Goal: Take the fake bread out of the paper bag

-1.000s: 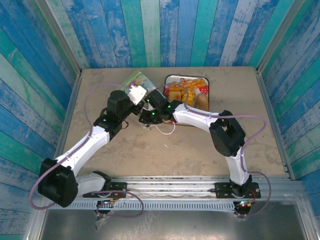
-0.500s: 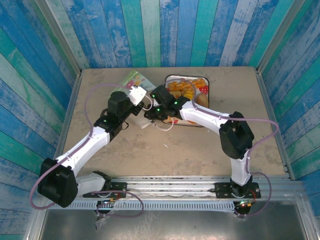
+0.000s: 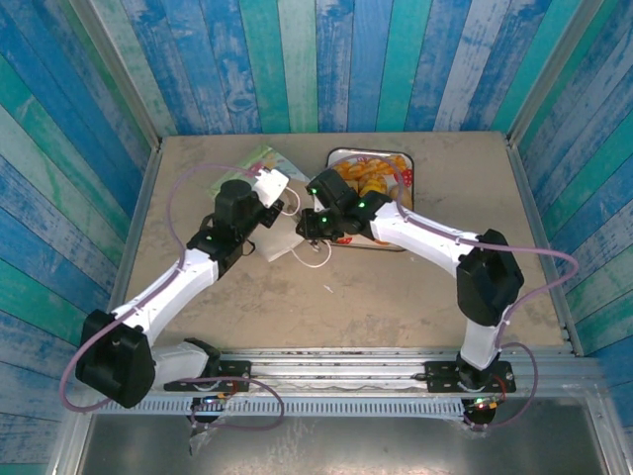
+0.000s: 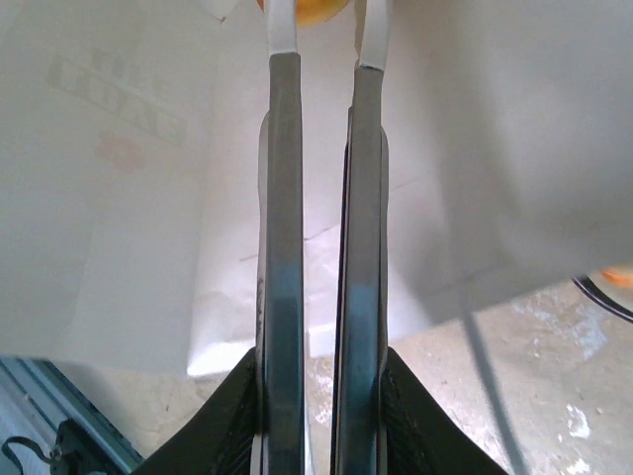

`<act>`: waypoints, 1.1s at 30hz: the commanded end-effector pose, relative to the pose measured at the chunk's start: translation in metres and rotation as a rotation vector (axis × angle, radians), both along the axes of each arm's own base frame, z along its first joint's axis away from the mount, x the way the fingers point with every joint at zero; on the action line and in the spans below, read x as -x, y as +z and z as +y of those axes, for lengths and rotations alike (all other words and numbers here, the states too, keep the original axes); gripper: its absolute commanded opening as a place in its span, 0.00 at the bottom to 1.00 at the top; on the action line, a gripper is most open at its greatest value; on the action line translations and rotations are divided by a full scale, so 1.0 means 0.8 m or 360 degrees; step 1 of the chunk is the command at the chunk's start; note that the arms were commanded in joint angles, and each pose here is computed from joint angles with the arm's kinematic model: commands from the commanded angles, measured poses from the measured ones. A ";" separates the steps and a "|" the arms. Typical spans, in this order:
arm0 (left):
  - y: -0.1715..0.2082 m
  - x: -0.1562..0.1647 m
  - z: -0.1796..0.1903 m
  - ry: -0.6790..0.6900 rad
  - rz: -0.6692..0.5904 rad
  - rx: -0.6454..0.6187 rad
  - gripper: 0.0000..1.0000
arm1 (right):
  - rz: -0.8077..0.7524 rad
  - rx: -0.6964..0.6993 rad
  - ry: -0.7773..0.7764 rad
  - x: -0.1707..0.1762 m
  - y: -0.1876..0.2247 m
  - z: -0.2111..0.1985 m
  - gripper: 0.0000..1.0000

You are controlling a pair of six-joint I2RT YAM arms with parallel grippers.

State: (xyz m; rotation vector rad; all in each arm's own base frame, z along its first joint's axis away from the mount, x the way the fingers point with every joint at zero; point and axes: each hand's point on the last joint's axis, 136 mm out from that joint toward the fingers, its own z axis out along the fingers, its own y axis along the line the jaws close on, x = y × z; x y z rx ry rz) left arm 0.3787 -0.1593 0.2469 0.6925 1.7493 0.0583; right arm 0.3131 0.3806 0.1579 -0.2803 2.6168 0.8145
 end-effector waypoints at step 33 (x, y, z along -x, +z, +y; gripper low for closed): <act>0.003 -0.080 0.068 0.0706 0.0059 0.0125 0.00 | -0.0256 0.0144 0.0104 0.087 0.123 -0.146 0.01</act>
